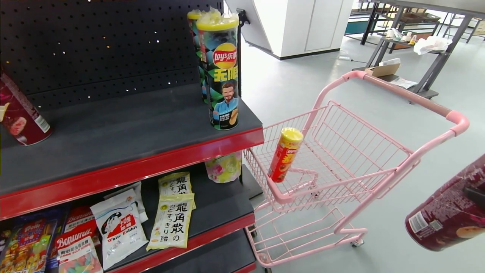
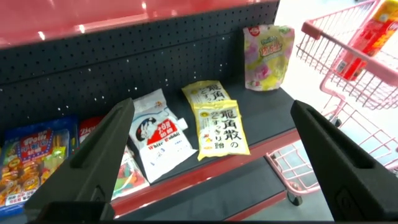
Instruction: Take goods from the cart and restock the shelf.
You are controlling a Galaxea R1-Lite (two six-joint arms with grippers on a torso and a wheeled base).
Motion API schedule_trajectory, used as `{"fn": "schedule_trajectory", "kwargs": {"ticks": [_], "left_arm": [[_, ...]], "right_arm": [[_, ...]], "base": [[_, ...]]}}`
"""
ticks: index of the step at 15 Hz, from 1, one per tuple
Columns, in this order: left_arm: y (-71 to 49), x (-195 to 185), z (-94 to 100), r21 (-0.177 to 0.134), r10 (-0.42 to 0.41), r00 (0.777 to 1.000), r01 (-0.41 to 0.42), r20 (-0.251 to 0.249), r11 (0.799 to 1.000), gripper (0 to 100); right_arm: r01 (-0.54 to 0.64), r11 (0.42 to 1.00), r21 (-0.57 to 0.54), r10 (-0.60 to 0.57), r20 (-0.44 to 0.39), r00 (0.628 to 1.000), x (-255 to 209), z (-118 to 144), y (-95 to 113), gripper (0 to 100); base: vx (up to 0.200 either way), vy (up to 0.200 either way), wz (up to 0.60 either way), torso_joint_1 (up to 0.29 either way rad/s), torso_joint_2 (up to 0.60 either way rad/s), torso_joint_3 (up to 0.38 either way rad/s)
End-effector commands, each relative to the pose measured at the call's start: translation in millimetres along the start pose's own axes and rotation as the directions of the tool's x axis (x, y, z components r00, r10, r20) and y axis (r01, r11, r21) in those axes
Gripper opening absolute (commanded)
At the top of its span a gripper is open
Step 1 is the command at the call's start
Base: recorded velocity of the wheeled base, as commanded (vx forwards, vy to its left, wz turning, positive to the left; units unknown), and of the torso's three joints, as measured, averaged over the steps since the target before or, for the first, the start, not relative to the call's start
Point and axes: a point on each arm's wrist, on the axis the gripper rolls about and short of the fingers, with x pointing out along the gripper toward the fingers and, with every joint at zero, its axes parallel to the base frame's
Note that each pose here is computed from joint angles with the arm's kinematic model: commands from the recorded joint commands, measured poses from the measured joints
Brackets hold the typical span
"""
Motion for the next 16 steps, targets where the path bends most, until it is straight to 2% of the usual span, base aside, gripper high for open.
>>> {"fn": "schedule_trajectory", "kwargs": {"ticks": [1, 9, 13, 16], "left_arm": [[0.0, 0.0, 0.1, 0.0, 0.0, 1.0, 0.0, 0.0, 1.0, 100], [0.0, 0.0, 0.1, 0.0, 0.0, 1.0, 0.0, 0.0, 1.0, 100], [0.0, 0.0, 0.1, 0.0, 0.0, 1.0, 0.0, 0.0, 1.0, 100], [0.0, 0.0, 0.1, 0.0, 0.0, 1.0, 0.0, 0.0, 1.0, 100]], "right_arm": [[-0.004, 1.0, -0.002, 0.004, 0.011, 1.0, 1.0, 5.7, -0.1, 0], [-0.059, 0.998, -0.024, 0.058, -0.022, 0.998, 18.7, 17.0, 1.2, 0], [-0.151, 0.987, -0.047, 0.149, -0.043, 0.988, 30.2, 21.7, 3.6, 0], [-0.24, 0.967, -0.085, 0.232, -0.103, 0.967, 50.6, 19.9, 6.2, 0]], "base": [[0.0, 0.0, 0.0, 0.159, -0.48, -0.29], [0.0, 0.0, 0.0, 0.224, -0.56, -0.332], [0.0, 0.0, 0.0, 0.178, -0.4, -0.223], [0.0, 0.0, 0.0, 0.155, -0.36, -0.206]]}}
